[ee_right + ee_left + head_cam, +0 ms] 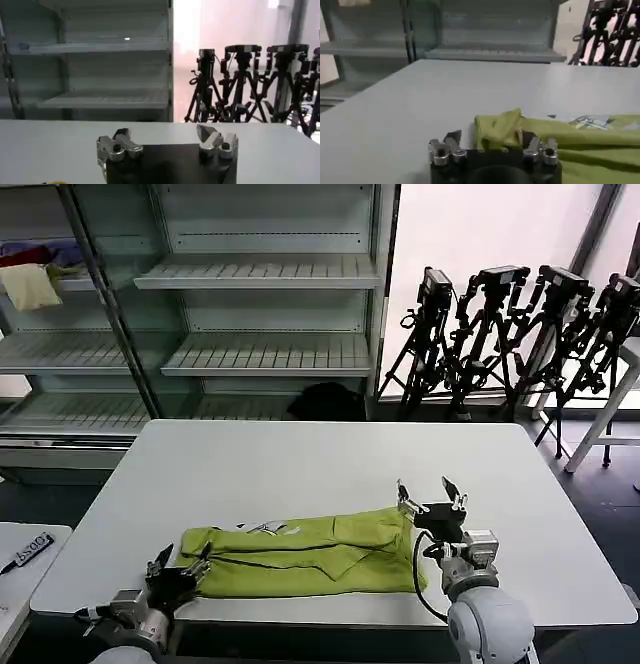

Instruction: Fold and organize the clothes.

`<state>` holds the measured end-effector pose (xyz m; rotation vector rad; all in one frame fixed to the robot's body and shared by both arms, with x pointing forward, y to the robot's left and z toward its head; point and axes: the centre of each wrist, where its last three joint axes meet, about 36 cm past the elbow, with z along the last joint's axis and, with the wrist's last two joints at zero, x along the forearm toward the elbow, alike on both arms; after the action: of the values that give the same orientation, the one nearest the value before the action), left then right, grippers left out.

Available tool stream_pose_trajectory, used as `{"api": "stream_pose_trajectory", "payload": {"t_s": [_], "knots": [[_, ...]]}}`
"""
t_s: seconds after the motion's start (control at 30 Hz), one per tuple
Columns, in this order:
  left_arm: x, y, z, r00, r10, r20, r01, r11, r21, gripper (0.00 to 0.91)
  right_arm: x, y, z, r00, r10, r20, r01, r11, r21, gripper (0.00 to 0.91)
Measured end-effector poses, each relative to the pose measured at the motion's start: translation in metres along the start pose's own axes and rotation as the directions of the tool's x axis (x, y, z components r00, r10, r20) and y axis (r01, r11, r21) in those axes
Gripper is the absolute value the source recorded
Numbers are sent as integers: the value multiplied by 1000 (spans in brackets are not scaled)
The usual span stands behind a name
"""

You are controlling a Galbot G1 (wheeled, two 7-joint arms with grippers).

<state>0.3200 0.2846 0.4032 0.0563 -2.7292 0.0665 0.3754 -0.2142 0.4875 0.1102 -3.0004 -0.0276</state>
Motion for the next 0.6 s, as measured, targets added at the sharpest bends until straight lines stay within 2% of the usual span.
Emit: {"api": "stream_pose_trajectory", "payload": {"t_s": [0.6], "knots": [[-6,-15,2,1000,-1,-21,2,998,57,0,-1,-10,-1,1000,30,10,-30,1000,-8,907]]}}
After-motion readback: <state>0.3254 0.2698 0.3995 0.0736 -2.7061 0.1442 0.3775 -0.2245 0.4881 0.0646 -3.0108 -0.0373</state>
